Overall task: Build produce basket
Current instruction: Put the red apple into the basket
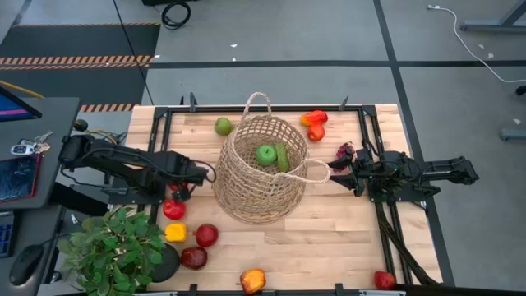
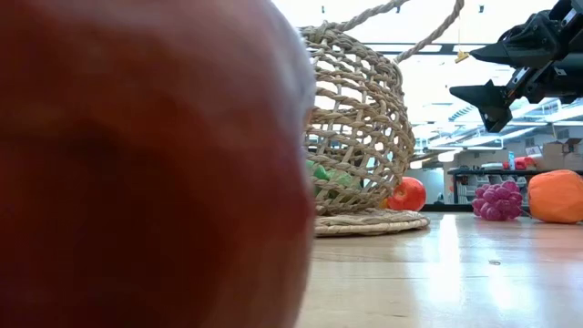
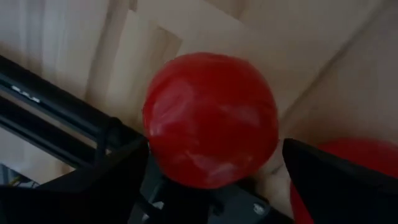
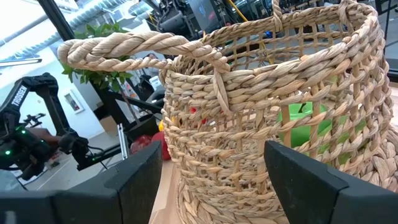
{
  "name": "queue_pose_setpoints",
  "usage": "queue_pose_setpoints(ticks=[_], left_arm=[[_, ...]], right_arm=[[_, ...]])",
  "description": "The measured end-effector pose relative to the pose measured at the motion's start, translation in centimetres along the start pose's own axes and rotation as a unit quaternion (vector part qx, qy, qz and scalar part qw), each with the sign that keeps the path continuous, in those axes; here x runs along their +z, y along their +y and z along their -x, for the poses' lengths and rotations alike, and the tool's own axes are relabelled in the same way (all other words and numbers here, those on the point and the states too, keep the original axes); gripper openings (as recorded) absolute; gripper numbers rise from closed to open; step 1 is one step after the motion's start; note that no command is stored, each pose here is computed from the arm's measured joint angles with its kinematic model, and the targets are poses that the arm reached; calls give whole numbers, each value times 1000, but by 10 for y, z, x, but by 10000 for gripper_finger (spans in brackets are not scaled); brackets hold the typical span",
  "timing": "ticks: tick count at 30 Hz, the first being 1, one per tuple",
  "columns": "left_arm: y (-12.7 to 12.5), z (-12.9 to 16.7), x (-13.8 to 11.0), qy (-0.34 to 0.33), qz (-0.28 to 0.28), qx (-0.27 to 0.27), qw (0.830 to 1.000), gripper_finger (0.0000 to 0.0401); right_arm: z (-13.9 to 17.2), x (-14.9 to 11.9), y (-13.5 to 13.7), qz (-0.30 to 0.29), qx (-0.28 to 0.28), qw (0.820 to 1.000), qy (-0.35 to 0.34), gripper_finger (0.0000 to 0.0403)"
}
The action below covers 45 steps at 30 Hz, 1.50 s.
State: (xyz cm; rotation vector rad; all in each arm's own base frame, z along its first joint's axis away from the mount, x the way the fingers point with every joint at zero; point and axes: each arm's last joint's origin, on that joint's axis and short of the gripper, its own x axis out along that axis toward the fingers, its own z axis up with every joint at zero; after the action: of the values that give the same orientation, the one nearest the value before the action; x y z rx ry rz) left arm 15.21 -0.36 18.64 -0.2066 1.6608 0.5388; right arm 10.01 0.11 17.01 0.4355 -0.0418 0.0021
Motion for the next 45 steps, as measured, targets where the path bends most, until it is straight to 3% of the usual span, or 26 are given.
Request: queue_pose_setpoints(ticks=[7,12,18,27,38,45], left_arm=[[3,-8,3,-9,16,-7,1000,378],[8,-9,11,-21,80,-20,996,378],[13,-11,13,-14,89,-19,996,378],[5,-32,24,65,26,18,997,377],[1,-41,27,96,12,22,995,375],[1,-41,27,96,14,22,995,327]], right_arm=[[0,0,0,0,0,1000,0,284],[0,0,0,0,0,1000,0,284],[0,0,0,0,0,1000,0,284],[0,0,0,0,0,1000,0,284],[0,0,0,0,0,1000,0,284],[0,0,0,0,0,1000,0,284]])
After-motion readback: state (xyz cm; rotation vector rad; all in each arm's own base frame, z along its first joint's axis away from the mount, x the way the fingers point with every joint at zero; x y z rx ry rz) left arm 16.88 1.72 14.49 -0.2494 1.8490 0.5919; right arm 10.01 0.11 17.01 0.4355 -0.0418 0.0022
